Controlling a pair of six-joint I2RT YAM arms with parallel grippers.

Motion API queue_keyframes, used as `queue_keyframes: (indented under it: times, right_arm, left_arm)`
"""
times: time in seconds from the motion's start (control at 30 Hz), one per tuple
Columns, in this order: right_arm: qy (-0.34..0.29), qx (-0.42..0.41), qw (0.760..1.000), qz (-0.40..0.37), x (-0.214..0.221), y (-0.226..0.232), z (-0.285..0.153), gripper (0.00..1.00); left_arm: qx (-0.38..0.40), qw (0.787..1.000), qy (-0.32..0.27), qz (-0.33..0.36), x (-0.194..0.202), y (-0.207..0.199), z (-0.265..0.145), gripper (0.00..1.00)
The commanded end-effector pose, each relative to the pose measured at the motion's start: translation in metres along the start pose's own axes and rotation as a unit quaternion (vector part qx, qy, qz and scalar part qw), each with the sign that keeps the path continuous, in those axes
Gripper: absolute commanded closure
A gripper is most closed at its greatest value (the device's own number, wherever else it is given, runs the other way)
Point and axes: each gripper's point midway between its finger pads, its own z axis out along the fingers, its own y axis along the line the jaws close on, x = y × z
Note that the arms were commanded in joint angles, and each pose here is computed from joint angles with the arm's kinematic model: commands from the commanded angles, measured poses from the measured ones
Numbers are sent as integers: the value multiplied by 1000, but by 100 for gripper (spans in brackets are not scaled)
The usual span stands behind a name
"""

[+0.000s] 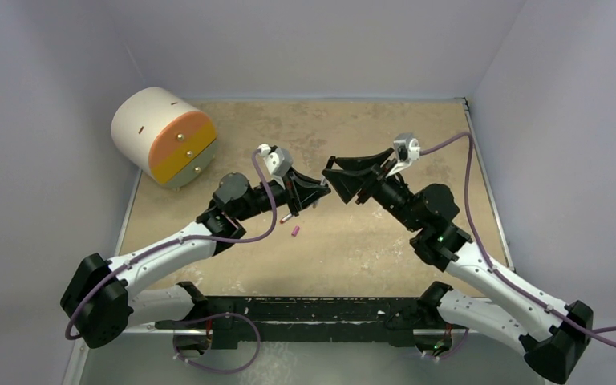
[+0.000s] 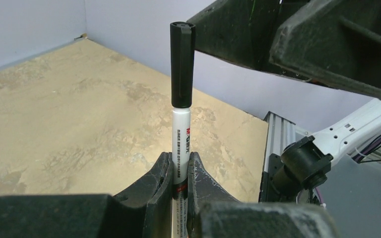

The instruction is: Insert the pens into the pen caps

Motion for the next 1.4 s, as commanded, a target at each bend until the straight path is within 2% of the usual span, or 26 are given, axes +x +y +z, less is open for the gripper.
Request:
queue_keyframes:
  times: [0.0,0.3,0.53,0.73,0.97,1.37]
  right_arm:
    - [-27,10,999,-24,-24,1,9,46]
    - [-14,4,1000,-14,-13,0,19,64]
    - [-9,9,1000,-5,-8,-3,15,100]
    - [21,6,1000,20,17,-6,8,100]
    - [76,-4,994,79,68,-9,-11,100]
    - [168,8,976,139,147,-8,-46,100]
  left_arm:
    - [16,999,-24,38,-29,-10,-1,100]
    - [26,999,-29,32,-30,-16,-4,100]
    - [27,999,-38,29,-32,-17,-4,100]
    - [32,997,-69,31,-50,-20,-1,100]
    - [16,992,-108,65,-87,-18,7,100]
    - [26,985,-136,106,-133,-22,31,100]
